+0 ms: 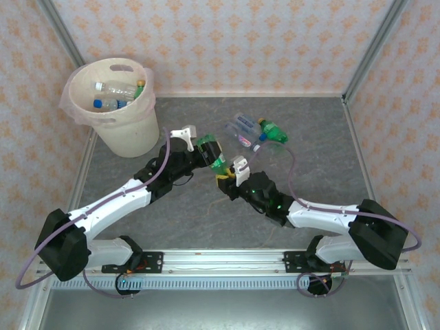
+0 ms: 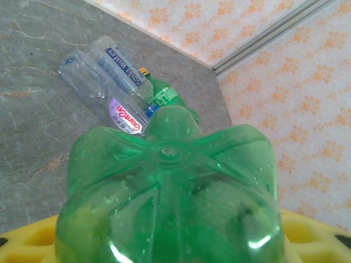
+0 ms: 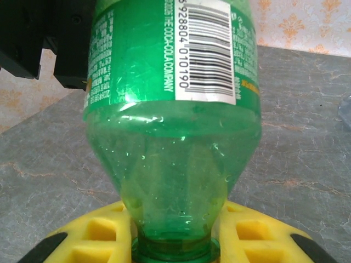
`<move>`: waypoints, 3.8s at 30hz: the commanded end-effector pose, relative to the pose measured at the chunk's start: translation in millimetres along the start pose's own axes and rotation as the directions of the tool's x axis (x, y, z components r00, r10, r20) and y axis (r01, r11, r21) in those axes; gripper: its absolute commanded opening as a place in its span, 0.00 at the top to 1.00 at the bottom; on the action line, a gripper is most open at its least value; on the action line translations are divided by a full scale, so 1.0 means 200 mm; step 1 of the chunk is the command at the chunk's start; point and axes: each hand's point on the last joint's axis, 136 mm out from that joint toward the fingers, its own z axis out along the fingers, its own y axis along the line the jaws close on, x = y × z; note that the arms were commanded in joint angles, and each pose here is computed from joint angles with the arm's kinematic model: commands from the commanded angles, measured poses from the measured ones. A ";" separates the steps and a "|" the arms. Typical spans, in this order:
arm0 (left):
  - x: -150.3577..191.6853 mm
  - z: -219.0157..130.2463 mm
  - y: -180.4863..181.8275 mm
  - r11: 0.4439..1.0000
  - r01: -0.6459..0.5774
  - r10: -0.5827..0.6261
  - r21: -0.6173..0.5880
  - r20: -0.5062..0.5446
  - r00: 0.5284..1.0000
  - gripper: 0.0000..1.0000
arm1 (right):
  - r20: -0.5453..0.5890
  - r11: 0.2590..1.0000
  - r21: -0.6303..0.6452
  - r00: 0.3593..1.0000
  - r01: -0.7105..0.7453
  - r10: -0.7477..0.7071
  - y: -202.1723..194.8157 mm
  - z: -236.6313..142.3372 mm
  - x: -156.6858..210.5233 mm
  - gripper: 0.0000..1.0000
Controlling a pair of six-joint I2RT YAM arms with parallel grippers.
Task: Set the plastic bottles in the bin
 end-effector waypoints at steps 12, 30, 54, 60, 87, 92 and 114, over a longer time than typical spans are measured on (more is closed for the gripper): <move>-0.12 -0.08 -0.06 0.999 -0.002 -0.004 0.046 0.118 0.993 0.50 | 0.111 0.999 0.014 0.993 -0.030 0.028 -0.01 -0.07 -0.11 0.13; -0.36 -0.36 0.00 0.990 -0.077 0.111 -0.116 0.319 0.941 0.51 | 0.219 0.992 0.043 0.970 -0.120 0.108 -0.07 -0.17 -0.21 0.00; -1.23 -0.89 0.06 0.823 -0.046 0.399 -0.566 0.519 0.756 0.50 | 0.301 0.975 0.008 0.931 -0.220 0.208 -0.12 -0.29 -0.30 0.00; -1.40 -0.94 0.18 0.773 0.025 0.418 -0.634 0.538 0.732 0.50 | 0.328 0.972 0.024 0.920 -0.233 0.213 -0.15 -0.32 -0.32 0.00; -1.96 -0.83 0.77 0.611 0.236 0.409 -0.756 0.557 0.723 0.50 | 0.346 0.968 0.029 0.911 -0.251 0.226 -0.17 -0.34 -0.33 0.00; -1.95 -0.72 0.86 0.608 0.236 0.377 -0.758 0.537 0.754 0.49 | 0.345 0.968 0.042 0.913 -0.249 0.220 -0.18 -0.34 -0.33 0.00; -1.91 -0.67 0.76 0.681 0.232 0.300 -0.695 0.554 0.777 0.01 | 0.344 0.967 0.035 0.912 -0.253 0.226 -0.18 -0.34 -0.33 0.00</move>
